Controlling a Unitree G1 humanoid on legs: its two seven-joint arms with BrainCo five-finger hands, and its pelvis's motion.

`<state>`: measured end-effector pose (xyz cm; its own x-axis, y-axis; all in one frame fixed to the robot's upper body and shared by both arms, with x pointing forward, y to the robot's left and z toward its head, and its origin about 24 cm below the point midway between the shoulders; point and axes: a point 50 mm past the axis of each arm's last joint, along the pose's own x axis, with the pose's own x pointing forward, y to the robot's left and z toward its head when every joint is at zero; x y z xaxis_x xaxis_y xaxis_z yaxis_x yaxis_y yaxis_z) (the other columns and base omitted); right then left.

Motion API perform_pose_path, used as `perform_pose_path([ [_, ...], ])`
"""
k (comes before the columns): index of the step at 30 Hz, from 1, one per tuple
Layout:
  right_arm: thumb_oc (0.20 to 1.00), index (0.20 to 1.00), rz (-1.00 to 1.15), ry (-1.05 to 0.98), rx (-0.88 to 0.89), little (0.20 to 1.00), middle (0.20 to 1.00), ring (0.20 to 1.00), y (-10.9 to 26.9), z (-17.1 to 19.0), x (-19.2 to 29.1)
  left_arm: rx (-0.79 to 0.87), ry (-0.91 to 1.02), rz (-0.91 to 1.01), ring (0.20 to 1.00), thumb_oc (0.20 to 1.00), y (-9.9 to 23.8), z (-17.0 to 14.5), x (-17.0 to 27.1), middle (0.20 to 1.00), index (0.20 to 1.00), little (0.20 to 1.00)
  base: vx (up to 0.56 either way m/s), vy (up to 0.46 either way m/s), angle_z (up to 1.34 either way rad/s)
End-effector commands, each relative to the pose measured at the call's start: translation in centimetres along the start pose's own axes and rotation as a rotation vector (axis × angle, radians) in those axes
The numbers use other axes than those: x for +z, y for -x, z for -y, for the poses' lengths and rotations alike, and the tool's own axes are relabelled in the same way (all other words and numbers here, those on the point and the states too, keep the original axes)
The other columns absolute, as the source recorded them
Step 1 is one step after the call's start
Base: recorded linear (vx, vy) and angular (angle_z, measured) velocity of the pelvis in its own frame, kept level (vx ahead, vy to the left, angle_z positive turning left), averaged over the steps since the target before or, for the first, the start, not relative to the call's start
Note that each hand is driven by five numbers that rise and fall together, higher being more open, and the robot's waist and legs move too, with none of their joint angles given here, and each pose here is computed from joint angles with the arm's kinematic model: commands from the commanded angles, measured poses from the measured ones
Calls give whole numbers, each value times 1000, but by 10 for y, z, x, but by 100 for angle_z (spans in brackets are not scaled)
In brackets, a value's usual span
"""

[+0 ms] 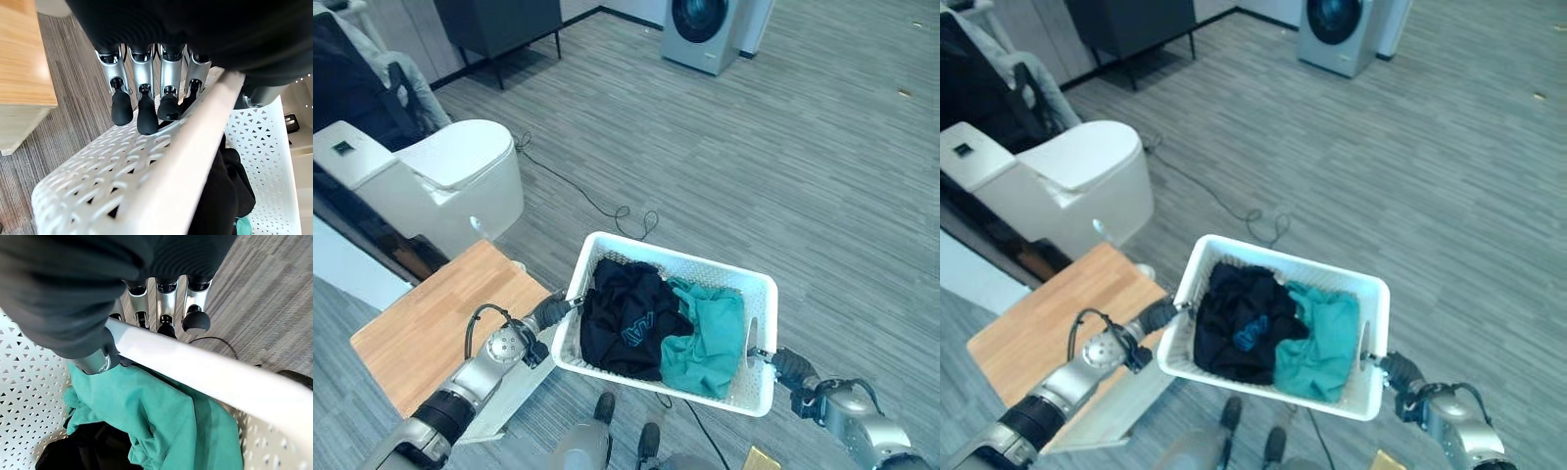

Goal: Grab the laundry basket,head to the washer,open it,put in the laundry and shut it.

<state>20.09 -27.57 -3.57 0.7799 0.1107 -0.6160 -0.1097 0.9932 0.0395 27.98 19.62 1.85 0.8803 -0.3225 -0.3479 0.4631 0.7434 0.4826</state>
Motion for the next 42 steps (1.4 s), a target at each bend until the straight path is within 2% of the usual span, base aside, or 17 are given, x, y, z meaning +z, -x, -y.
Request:
perform_pose_path([
  [1,200,200,267,-9,28,200,200,200,10,16,61,209,1,87,200,200,4,-57,21,200,200,200,63,-32,-16],
  [9,200,200,282,-3,27,200,200,200,16,20,64,200,-24,109,200,200,-5,-57,32,200,200,200,48,-56,7],
  [16,200,200,324,-17,-16,200,200,200,16,25,77,219,-47,132,200,200,-25,-62,52,200,200,200,162,-67,31],
  [19,200,200,349,-35,11,200,200,200,7,14,82,237,-38,118,200,200,-24,-67,48,200,200,200,468,10,17],
  [25,200,200,308,-110,104,200,200,200,-21,-27,64,271,11,37,200,200,0,-66,14,200,200,200,666,149,-64],
  [31,200,200,302,-111,79,200,200,200,-23,-23,65,283,27,37,200,200,9,-71,11,200,200,200,395,63,5],
  [36,200,200,302,-119,28,200,200,200,-19,-10,64,282,28,55,200,200,6,-69,14,200,200,200,440,-213,57],
  [42,200,200,286,-117,30,200,200,200,-18,-10,58,266,22,44,200,200,3,-59,9,200,200,200,448,-255,61],
])
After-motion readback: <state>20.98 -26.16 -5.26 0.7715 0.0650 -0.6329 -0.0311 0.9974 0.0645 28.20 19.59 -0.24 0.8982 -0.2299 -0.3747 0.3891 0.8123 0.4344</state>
